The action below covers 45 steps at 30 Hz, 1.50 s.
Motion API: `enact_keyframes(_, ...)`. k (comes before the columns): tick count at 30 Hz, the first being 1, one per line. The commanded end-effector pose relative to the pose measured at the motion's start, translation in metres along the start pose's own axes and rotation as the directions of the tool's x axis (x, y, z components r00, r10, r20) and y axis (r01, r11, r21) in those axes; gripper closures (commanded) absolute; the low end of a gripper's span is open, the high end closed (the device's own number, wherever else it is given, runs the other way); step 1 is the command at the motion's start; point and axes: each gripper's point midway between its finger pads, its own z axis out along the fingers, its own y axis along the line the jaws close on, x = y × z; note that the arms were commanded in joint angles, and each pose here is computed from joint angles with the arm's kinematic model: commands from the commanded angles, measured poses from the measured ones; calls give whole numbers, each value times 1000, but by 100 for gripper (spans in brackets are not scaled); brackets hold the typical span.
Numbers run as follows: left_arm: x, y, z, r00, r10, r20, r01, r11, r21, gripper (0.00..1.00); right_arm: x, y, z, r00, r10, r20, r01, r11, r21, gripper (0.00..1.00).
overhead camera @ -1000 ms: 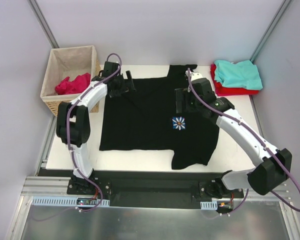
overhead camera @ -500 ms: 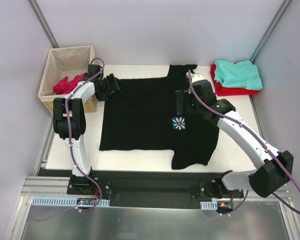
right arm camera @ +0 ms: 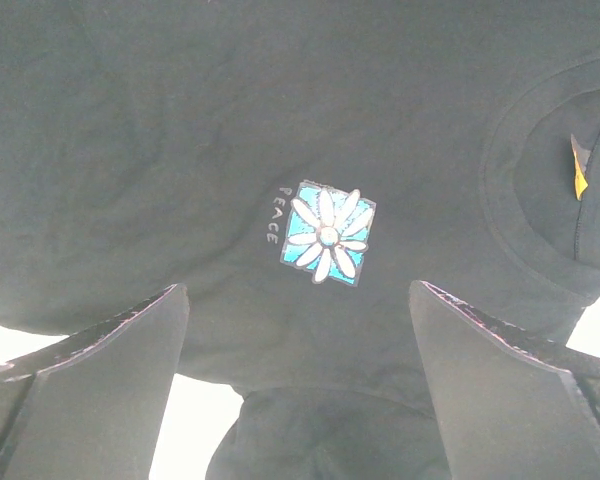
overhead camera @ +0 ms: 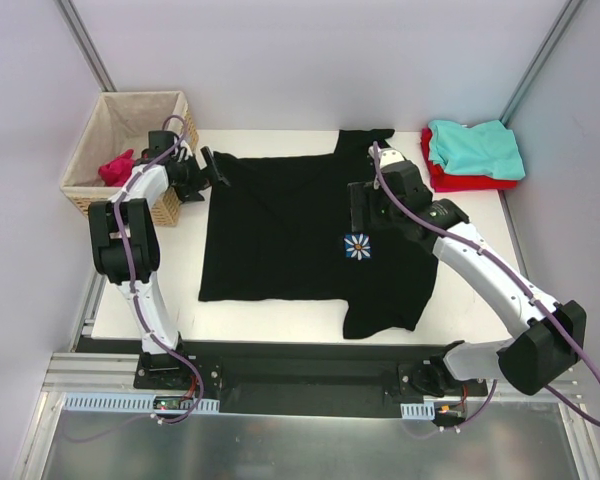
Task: Fold and stack the t-shirts
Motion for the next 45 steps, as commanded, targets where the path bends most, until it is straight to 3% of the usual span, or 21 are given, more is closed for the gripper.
enact_keyframes(1,-38,51,-43,981,-132,145,149,983,-111,1,-8,5,-4,999,10,33,-10,1000,-15,4)
enact_keyframes(12,25,-22,5,988,-111,-108,116,992,42,1,-17,13,-26,997,7,73,-4,1000,-29,4)
enact_keyframes(17,40,-79,2,981,-47,-188,86,975,204,1,-16,7,-40,995,7,95,-6,1000,-13,4)
enact_keyframes(22,84,-148,-7,960,69,-272,26,944,329,1,-19,3,-57,992,12,122,-10,1000,-14,4)
enact_keyframes(25,112,-184,-25,950,160,-269,-49,925,377,1,-21,3,-68,989,16,145,-13,1000,-24,4)
enact_keyframes(27,113,-200,-52,961,208,-181,-128,918,376,1,-16,1,-71,990,14,142,-11,1000,-20,4)
enact_keyframes(30,125,-195,-82,973,212,-96,-172,931,321,1,-6,-3,-70,992,19,127,-18,1000,-10,4)
enact_keyframes(40,207,-78,-117,994,112,5,-112,991,71,1,102,-9,-23,992,66,-105,-65,998,10,4)
enact_keyframes(45,219,-66,-128,994,102,26,-104,992,76,1,138,-18,-9,982,73,-175,-65,997,51,4)
